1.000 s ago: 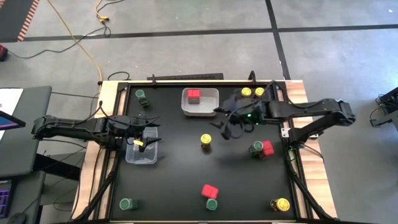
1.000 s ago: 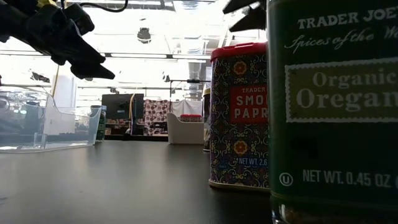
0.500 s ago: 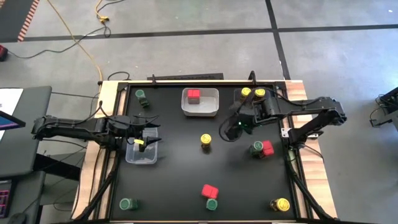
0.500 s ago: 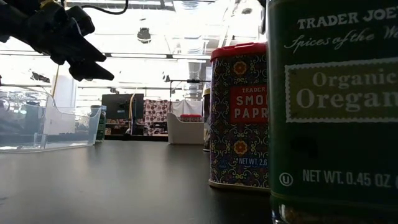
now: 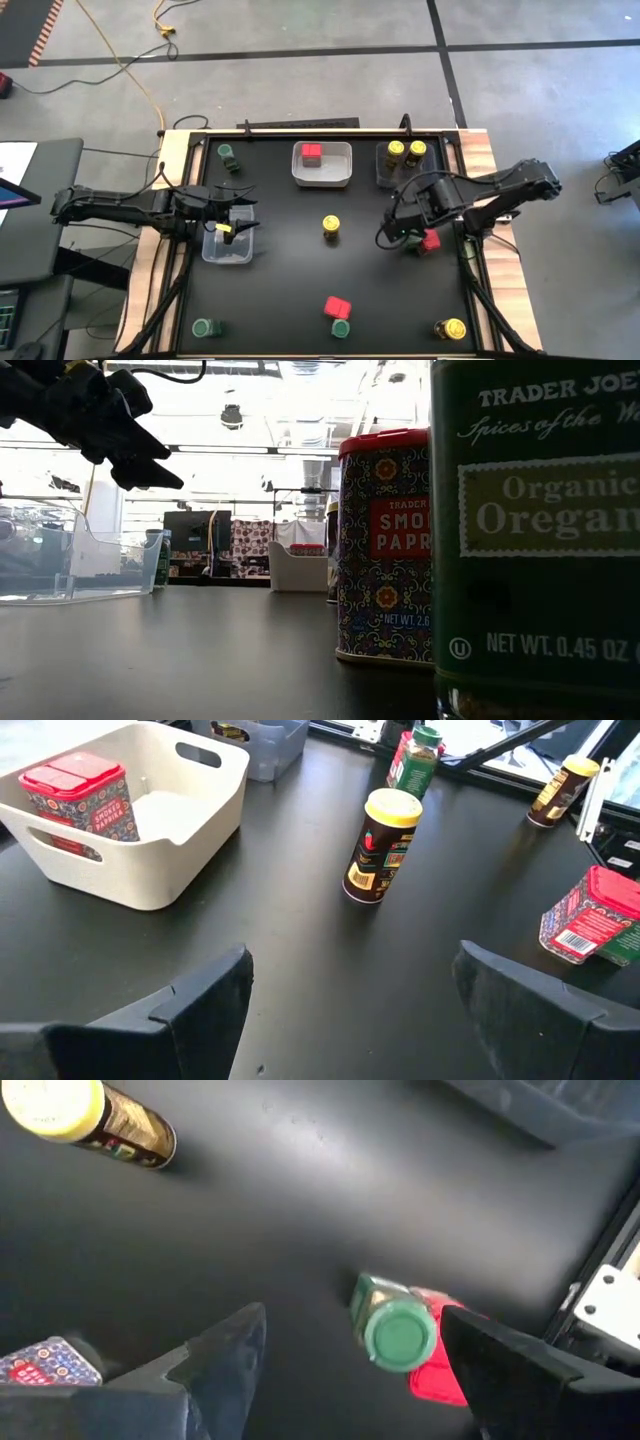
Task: Sort spices by type
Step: Put the right red seasoning can into the white bin
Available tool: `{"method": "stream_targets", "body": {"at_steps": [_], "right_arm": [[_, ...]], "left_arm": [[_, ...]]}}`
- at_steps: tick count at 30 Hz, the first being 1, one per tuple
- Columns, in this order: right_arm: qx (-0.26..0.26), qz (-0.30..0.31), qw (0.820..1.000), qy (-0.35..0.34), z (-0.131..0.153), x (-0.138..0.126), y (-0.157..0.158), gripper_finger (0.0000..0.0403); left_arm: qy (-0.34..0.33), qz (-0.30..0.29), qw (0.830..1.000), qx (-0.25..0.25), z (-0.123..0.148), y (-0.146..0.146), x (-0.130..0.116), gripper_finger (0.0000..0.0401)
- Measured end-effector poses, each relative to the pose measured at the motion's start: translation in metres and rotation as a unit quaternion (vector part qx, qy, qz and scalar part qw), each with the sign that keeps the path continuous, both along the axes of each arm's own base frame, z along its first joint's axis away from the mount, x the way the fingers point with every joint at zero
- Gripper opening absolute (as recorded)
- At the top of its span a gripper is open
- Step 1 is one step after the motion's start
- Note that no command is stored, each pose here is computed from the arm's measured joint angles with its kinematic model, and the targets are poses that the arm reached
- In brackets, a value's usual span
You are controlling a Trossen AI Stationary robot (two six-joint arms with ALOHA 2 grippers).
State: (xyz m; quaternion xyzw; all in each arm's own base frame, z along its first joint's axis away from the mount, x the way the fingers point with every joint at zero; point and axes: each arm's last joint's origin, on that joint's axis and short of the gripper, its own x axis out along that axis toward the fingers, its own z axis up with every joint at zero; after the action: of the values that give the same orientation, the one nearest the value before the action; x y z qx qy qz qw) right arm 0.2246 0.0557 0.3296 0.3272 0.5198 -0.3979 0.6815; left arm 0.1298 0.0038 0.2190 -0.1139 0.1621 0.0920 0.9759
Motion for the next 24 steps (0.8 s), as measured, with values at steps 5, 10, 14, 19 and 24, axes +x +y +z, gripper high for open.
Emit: {"method": "stream_targets", "body": {"at_steps": [5,10,14,19,24], "right_arm": [[0.000,-0.005,1.000,0.013,0.000,-0.008,0.013,0.0326],[0.000,-0.013,1.000,0.019,0.000,-0.017,0.026,0.0326],[0.003,-0.010,1.000,0.013,0.000,-0.022,0.038,0.0326],[0.020,-0.014,0.999,0.043,-0.011,-0.032,0.052,0.0326],[0.039,-0.038,0.993,0.104,-0.037,-0.045,0.063,0.0326]], "left_arm": [[0.000,0.000,1.000,-0.001,0.000,0.000,0.000,0.0330],[-0.003,0.008,1.000,-0.020,0.000,0.000,0.000,0.0330],[-0.004,0.010,1.000,-0.027,0.000,0.000,0.000,0.0330],[-0.004,0.010,1.000,-0.028,0.000,0.000,0.000,0.0330],[-0.004,0.010,1.000,-0.028,0.000,0.000,0.000,0.0330]]}}
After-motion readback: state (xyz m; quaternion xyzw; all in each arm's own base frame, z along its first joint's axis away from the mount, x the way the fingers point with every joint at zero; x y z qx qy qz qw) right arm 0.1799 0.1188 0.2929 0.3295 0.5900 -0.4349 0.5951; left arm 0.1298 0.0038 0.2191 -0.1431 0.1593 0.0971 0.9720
